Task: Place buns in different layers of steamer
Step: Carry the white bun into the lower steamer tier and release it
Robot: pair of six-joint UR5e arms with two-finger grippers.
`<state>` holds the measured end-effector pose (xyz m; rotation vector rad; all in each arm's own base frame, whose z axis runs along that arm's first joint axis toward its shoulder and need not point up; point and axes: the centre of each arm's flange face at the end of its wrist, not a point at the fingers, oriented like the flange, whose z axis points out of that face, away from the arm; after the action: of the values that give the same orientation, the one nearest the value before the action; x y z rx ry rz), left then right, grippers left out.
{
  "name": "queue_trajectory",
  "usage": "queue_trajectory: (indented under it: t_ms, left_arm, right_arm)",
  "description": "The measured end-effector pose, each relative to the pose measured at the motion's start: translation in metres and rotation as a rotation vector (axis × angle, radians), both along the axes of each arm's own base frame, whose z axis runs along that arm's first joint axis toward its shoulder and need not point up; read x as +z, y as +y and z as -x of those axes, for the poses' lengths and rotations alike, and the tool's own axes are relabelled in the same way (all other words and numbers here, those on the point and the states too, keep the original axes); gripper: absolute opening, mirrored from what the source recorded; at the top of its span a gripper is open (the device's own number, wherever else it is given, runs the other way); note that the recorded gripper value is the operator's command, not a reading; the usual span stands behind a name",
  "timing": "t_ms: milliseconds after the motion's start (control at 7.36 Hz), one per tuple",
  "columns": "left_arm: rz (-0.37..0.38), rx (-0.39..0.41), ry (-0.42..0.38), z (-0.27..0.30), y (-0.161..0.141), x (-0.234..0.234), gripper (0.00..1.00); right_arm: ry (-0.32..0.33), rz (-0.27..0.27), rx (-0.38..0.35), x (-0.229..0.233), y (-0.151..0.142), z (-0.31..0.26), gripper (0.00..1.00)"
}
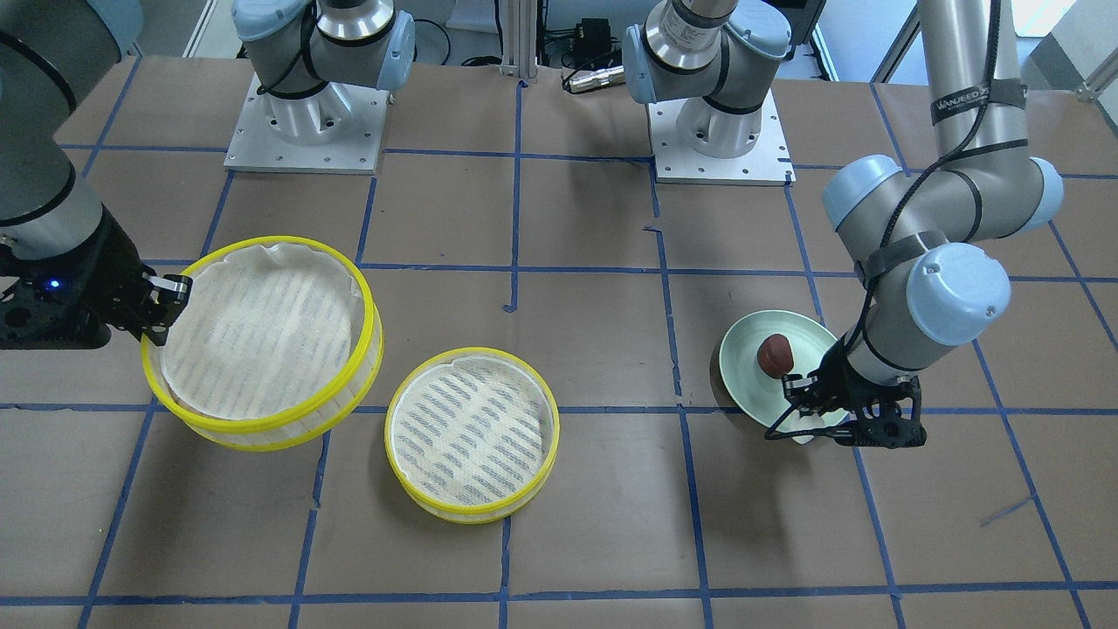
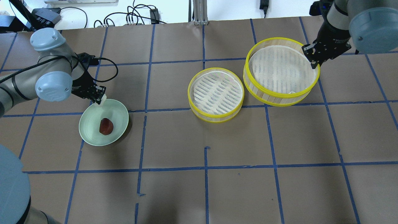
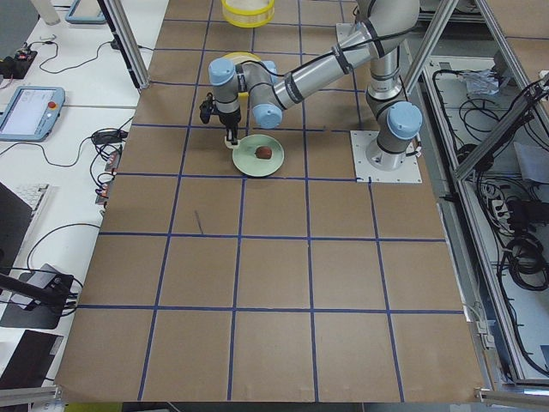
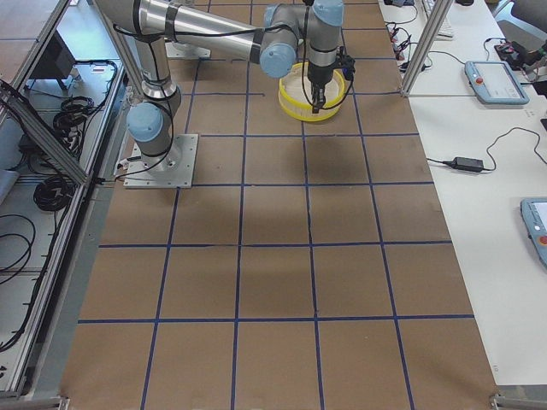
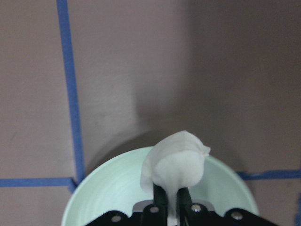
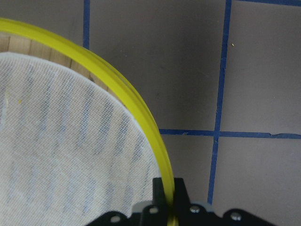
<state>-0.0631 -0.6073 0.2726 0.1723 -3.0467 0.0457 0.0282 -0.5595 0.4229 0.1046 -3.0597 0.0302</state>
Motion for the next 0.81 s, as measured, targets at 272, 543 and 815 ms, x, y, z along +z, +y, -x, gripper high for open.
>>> queue_trajectory:
  t_ms: [272,543,815]
  left_arm:
    - [0.049,0.133,0.137,0.109,0.001,0.022,0.19]
    - [0.011,0.176,0.286,0.196,0.019,0.023,0.20]
    - [-0.034,0.177,0.355,0.236,0.027,0.004,0.59]
  right_arm:
    - [0.001,-0.002,0.002,0.002,0.002,0.010,0.09]
    - [-0.001,-0.008,0.018,0.000,0.002,0.023,0.09]
    - [-0.003,-0.014,0.026,-0.004,0.001,0.027,0.09]
